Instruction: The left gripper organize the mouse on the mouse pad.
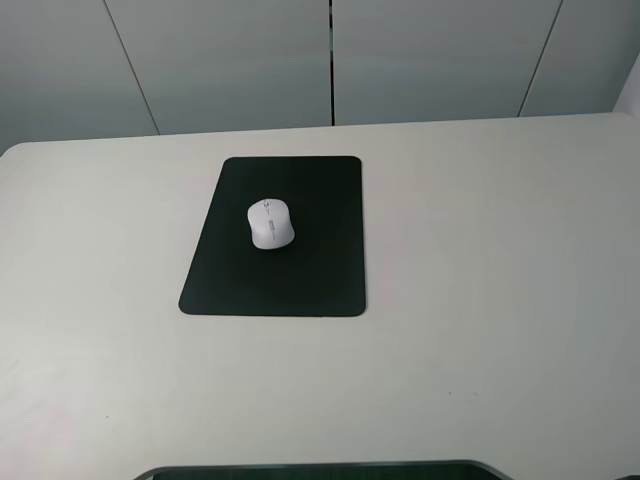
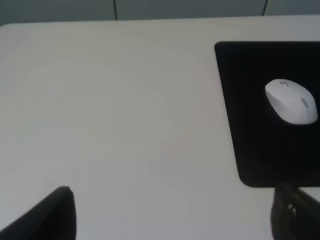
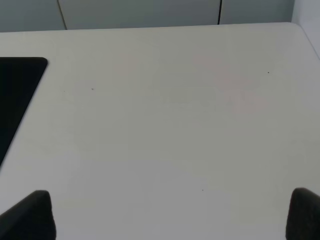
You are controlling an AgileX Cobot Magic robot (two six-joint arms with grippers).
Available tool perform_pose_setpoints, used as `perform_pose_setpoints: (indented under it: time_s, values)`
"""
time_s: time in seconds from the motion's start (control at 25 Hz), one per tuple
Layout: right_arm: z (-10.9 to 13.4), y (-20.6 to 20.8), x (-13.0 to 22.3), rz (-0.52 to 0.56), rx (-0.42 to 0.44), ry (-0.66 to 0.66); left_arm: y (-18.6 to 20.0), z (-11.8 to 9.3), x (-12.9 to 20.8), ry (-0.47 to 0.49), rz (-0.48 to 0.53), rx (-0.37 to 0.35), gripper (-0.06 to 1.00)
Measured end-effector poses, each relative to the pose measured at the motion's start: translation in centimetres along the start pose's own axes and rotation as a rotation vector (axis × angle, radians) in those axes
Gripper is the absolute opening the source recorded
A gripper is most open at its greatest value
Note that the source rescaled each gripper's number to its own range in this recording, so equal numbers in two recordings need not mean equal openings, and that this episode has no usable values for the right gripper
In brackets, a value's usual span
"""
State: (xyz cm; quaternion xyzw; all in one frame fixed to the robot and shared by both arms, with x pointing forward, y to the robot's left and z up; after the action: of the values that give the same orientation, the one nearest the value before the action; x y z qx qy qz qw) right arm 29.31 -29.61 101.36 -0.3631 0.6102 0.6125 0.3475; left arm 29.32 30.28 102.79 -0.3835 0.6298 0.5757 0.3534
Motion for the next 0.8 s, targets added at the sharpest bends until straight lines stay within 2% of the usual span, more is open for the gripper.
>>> perform_pose_setpoints:
  time_s: [0.56, 0.72, 0.8]
  values:
    - [0.00, 0.00, 0.00, 0.000, 0.000, 0.000, -0.23, -0.42, 0.43, -0.007, 0.007, 0.020, 1.00]
    - [0.00, 0.00, 0.00, 0.000, 0.000, 0.000, -0.31, -0.25, 0.52, 0.017, 0.007, -0.017, 1.00]
    - [0.00, 0.00, 0.00, 0.000, 0.000, 0.000, -0.34, 0.00, 0.55, 0.028, 0.005, -0.057, 1.00]
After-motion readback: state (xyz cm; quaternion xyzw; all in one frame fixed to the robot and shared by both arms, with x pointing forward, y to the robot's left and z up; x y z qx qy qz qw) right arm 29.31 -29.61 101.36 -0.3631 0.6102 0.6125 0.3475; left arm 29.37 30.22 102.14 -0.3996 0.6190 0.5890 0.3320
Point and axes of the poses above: a point on each arm's last joint axis where the gripper is mounted, y pointing back along that axis away from the gripper, z along the wrist's bending axis when the last joint is at zero, x = y × z, the point moved 7 cm from there along -y, pointing out along that axis toward the gripper, and after that the axes turned 2 degrees about y, right-handed, at the moved point
